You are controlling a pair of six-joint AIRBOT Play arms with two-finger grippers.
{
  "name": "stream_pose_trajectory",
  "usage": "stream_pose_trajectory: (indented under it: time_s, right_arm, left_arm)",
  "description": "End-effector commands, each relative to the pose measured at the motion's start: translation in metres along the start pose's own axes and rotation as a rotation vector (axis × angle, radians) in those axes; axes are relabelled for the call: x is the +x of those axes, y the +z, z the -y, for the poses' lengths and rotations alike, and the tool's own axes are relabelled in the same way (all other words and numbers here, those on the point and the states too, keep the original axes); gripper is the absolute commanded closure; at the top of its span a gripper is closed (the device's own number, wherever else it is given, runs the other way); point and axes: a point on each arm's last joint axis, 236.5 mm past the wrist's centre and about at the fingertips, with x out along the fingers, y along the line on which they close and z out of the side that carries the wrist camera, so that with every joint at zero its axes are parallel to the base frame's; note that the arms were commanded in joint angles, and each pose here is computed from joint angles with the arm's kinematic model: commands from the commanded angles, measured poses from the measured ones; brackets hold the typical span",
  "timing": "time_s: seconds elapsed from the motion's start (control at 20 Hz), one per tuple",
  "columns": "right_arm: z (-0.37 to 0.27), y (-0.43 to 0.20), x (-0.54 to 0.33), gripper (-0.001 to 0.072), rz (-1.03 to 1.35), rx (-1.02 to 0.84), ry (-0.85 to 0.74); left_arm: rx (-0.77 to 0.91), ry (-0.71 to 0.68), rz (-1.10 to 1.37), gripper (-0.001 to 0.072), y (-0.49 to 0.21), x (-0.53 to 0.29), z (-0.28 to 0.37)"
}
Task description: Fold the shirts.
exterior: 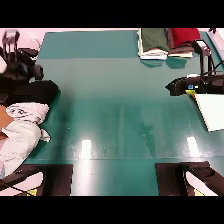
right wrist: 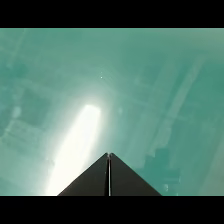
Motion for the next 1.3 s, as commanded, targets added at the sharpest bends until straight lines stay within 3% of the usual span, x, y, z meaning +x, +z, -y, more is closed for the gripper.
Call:
stream_pose_trajectory:
  time_s: [0.0, 0.25, 0.3, 0.35, 0.4, 0.55, 0.7, 0.8, 1.0, 1.25]
  right_arm:
    - [-0.001, -0.003, 0.0, 0.0693, -0.014, 0.0, 0.004]
    - [-0.002, -0.006, 0.0, 0.0693, -0.025, 0.001, 0.007]
    - [-0.002, -0.006, 0.0, 0.0693, -0.025, 0.0, 0.006]
    - [-0.001, -0.005, 0.0, 0.0693, -0.021, 0.0, 0.006]
    - [-0.001, -0.003, 0.0, 0.0693, -0.012, 0.0, 0.004]
    - [-0.003, 0.012, -0.008, 0.0693, 0.035, -0.009, 0.0]
    - [-0.013, 0.057, -0.043, 0.0693, 0.159, -0.051, -0.006]
    - [-0.022, 0.092, -0.076, 0.0693, 0.269, -0.086, -0.012]
    - [-0.043, 0.146, -0.147, 0.0693, 0.479, -0.149, -0.025]
    - [-0.06, 0.174, -0.208, 0.0693, 0.625, -0.2, -0.04]
  left_arm:
    - [-0.052, 0.057, -0.091, 0.0097, -0.06, 0.061, -0.037]
    - [-0.066, 0.054, -0.233, 0.01, -0.103, 0.116, -0.037]
    - [-0.087, 0.057, -0.231, 0.0241, -0.102, 0.116, -0.037]
    - [-0.089, 0.058, -0.23, 0.058, -0.097, 0.112, -0.037]
    - [-0.08, 0.059, -0.218, 0.0673, -0.088, 0.105, -0.038]
    - [-0.051, 0.059, -0.026, 0.0679, -0.012, 0.049, -0.04]
    - [0.011, 0.03, 0.312, 0.0679, 0.085, -0.083, -0.017]
    - [0.106, -0.026, 0.479, 0.068, 0.114, -0.172, 0.018]
    - [0.272, -0.223, 0.588, 0.068, 0.107, -0.266, 0.104]
    - [0.54, -0.494, 0.442, 0.0679, 0.043, -0.249, 0.248]
